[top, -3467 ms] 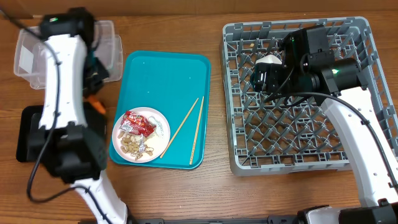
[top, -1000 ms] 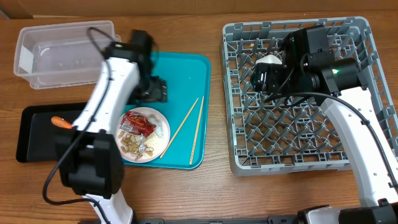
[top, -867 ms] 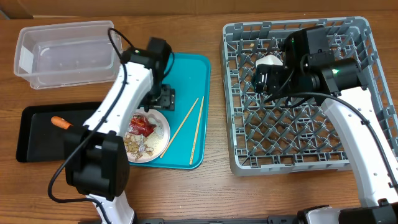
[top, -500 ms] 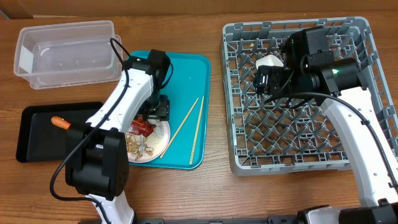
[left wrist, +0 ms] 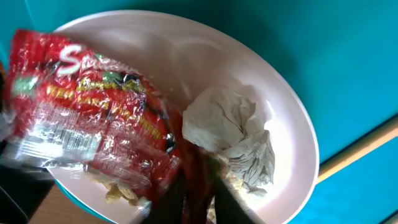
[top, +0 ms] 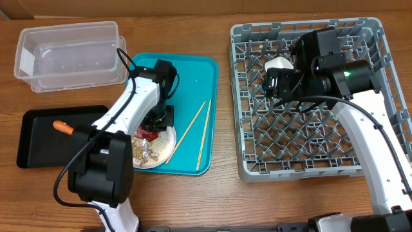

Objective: Sort waste into correct bins and load items into the dishwasher
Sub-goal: 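Reach the left gripper to the red snack wrapper on the plate and grasp it, then carry the wrapper to the clear plastic bin and release it inside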

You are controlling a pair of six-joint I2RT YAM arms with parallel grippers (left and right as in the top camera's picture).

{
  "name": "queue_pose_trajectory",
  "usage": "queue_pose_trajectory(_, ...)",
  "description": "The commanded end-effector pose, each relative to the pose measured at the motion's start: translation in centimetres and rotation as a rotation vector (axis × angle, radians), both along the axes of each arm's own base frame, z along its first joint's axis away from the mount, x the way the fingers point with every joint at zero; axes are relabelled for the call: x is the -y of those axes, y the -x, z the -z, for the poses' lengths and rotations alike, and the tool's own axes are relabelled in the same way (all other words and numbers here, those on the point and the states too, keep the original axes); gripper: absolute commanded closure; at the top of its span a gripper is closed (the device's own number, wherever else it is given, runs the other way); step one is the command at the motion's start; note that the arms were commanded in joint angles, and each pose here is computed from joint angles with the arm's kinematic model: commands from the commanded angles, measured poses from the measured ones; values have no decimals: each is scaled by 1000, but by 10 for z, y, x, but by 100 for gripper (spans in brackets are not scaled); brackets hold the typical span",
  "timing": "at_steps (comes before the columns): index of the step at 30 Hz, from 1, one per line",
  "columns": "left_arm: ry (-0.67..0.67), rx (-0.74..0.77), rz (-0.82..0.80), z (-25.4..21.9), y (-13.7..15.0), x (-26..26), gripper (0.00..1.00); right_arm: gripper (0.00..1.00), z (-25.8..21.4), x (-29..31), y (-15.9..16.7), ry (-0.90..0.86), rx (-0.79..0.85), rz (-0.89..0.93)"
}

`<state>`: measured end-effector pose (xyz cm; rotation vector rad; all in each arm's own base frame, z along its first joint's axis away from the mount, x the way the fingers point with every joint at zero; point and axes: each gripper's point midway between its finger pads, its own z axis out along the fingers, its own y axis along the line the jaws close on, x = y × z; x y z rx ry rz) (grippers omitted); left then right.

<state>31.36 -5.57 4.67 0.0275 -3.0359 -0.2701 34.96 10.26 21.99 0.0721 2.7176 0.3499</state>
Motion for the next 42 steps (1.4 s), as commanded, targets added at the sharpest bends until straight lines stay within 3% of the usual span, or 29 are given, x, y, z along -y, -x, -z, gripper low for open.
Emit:
queue_pose_trajectory(1, 13, 19, -10, -6, 0, 0, 96, 0, -6, 0, 0, 7, 22, -7)
queue_pose_trajectory(9, 9, 20, -12, -9, -1, -1, 96, 0, -5, 0, 1, 8, 16, -6)
queue_pose_trajectory(14, -8, 60, -25, -41, -18, -8, 96, 0, -5, 0, 2, 8, 15, -6)
queue_pose_trajectory(20, 23, 215, -92, -98, -60, -26, 96, 0, -5, 0, 2, 9, 15, -6)
queue_pose_trajectory(26, 45, 470, -201, -147, -116, -70, 96, 0, -5, 0, 2, 8, 16, -6)
queue_pose_trajectory(36, 32, 834, -338, -183, -189, -143, 95, 0, -5, 0, 2, 7, 15, -3)
queue_pose_trajectory(37, 29, 849, -347, -183, -193, -149, 88, 0, -5, 0, 2, 6, 15, -3)
queue_pose_trajectory(39, 24, 863, -359, -180, -198, -156, 53, 0, -5, 0, 2, 6, 14, -3)
queue_pose_trajectory(42, 19, 858, -374, -174, -200, -165, 45, 0, -5, 0, 2, 6, 14, -3)
